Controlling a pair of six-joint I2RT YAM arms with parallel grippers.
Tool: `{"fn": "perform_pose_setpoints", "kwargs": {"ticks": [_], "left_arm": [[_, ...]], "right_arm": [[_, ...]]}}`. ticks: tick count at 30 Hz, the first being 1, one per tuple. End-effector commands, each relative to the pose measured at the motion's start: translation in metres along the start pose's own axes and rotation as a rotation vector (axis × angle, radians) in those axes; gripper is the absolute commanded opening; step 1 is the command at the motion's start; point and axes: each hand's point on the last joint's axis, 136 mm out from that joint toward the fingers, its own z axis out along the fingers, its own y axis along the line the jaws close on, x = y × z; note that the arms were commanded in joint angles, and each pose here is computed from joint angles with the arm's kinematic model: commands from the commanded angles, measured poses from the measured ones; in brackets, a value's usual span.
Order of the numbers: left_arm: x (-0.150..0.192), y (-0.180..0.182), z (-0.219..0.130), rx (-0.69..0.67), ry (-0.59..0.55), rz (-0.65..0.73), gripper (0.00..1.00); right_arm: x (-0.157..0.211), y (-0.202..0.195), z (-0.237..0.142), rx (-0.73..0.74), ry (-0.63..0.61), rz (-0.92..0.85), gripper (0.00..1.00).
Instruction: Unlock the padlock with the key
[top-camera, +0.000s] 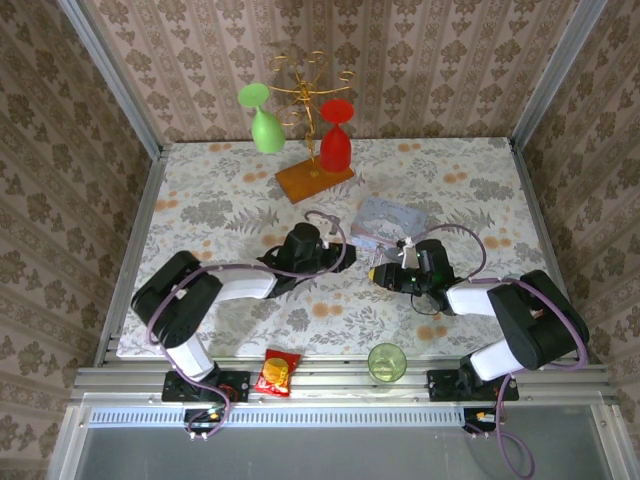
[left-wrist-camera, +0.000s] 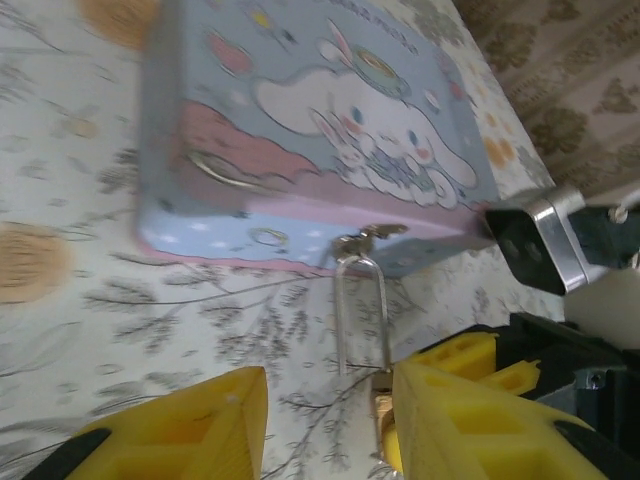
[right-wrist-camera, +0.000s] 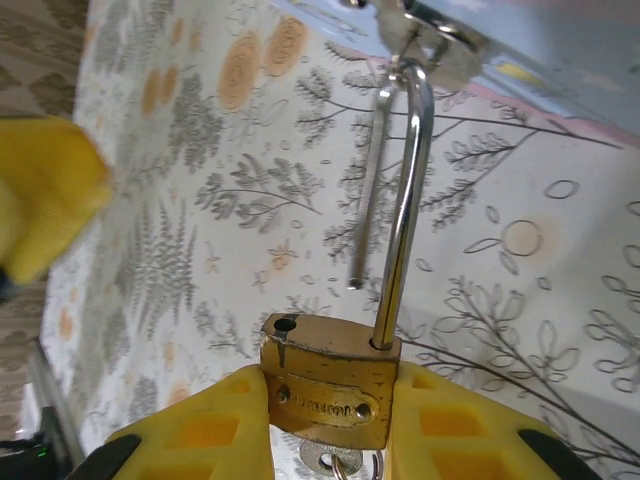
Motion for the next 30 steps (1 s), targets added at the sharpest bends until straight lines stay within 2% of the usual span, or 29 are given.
{"fn": "perform_pose_setpoints", "kwargs": {"ticks": [1, 6, 10, 14, 15, 19, 23, 27, 30], "left_arm": [[0.008, -0.025, 0.016, 0.132, 0.016, -0.017, 0.40], [0.023, -0.021, 0.038, 0.130, 0.048, -0.063, 0.40], [0.030, -0.016, 0.050, 0.117, 0.082, -0.080, 0.20], [0.035, -0.016, 0.054, 0.124, 0.093, -0.093, 0.15], [0.034, -0.015, 0.054, 0.125, 0.091, -0.100, 0.14], [0.033, -0.004, 0.044, 0.082, 0.061, -0.113, 0.13], [0.022, 0.003, 0.028, 0.047, 0.037, -0.117, 0.11], [0.012, 0.006, 0.017, -0.010, 0.047, -0.041, 0.10], [0.007, 0.007, 0.016, -0.031, 0.064, 0.000, 0.10]], "right_arm": [[0.001, 0.021, -0.002, -0.136, 0.019, -0.014, 0.25], [0.007, 0.008, -0.003, -0.112, 0.028, 0.025, 0.23], [0.008, 0.013, -0.005, -0.171, 0.019, 0.020, 0.24], [0.007, 0.020, -0.007, -0.217, 0.014, 0.001, 0.25], [0.007, 0.013, -0.006, -0.178, 0.013, 0.007, 0.25], [0.001, -0.030, -0.016, 0.128, -0.023, 0.061, 0.26], [-0.009, -0.039, -0.045, 0.279, -0.118, 0.073, 0.31], [-0.016, -0.040, -0.061, 0.324, -0.200, 0.106, 0.32], [-0.020, -0.040, -0.059, 0.316, -0.232, 0.142, 0.32]]}}
